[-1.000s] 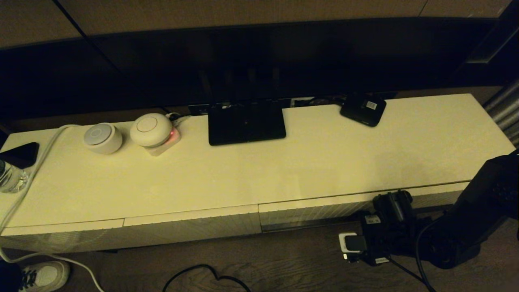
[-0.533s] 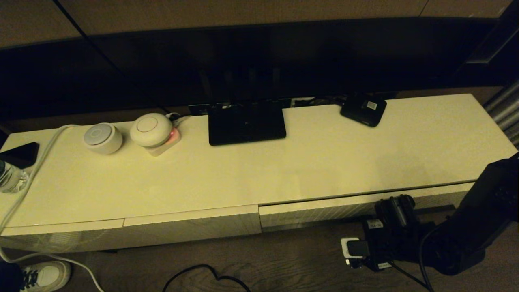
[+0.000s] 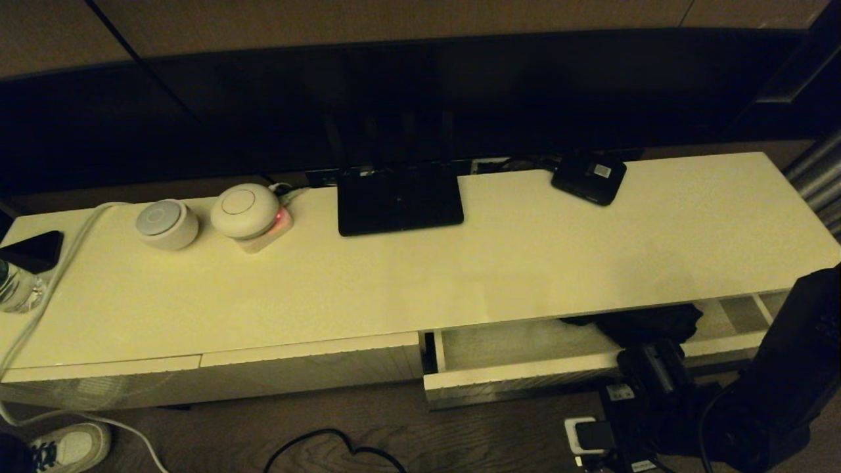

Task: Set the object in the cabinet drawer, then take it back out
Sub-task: Open the drawer

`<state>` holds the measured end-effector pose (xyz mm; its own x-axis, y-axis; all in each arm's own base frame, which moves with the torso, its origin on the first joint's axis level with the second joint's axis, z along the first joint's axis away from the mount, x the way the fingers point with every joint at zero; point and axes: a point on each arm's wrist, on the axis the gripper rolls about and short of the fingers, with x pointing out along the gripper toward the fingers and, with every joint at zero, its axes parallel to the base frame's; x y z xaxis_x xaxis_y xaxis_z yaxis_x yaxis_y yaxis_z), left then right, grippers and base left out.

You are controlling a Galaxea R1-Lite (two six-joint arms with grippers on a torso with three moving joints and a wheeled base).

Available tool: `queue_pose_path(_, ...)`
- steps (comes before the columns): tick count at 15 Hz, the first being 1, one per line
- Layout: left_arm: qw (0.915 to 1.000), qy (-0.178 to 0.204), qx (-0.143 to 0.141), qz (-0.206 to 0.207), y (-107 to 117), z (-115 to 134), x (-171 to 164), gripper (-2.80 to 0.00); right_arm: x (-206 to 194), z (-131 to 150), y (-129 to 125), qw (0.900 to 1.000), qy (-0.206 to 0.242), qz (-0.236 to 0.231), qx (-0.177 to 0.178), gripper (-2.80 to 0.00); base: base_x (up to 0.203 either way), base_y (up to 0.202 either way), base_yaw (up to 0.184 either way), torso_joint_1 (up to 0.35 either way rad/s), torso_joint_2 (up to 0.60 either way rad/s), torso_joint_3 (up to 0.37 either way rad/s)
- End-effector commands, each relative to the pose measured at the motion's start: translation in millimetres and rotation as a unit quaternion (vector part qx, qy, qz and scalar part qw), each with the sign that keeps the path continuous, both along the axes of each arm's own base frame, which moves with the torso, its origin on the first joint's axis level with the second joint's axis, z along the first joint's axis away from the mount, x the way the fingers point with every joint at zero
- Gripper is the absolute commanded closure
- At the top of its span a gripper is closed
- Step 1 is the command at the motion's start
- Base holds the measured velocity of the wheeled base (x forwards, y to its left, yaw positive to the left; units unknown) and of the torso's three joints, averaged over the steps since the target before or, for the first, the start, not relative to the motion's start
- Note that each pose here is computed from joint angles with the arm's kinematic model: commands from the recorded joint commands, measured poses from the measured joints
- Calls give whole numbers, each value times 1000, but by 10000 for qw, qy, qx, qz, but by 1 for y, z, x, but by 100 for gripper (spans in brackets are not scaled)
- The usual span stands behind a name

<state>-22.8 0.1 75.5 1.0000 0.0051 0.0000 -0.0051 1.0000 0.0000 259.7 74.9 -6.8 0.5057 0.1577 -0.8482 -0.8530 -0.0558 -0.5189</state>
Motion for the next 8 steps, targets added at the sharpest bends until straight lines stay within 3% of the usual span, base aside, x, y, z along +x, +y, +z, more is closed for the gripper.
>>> queue_pose_path(1,10000,15,0,5,0,-1,0,0,-15,7,-2,9999,13,107,15,-280,0,0,0,0,0,0)
queue_pose_path(5,10000,15,0,5,0,-1,0,0,-39,5,-3,9997,124,218,-9,-280,0,0,0,0,0,0)
queue_pose_path(8,10000,15,0,5,0,-1,0,0,-42,10,-4,9994,-221,236,104,-280,0,0,0,0,0,0)
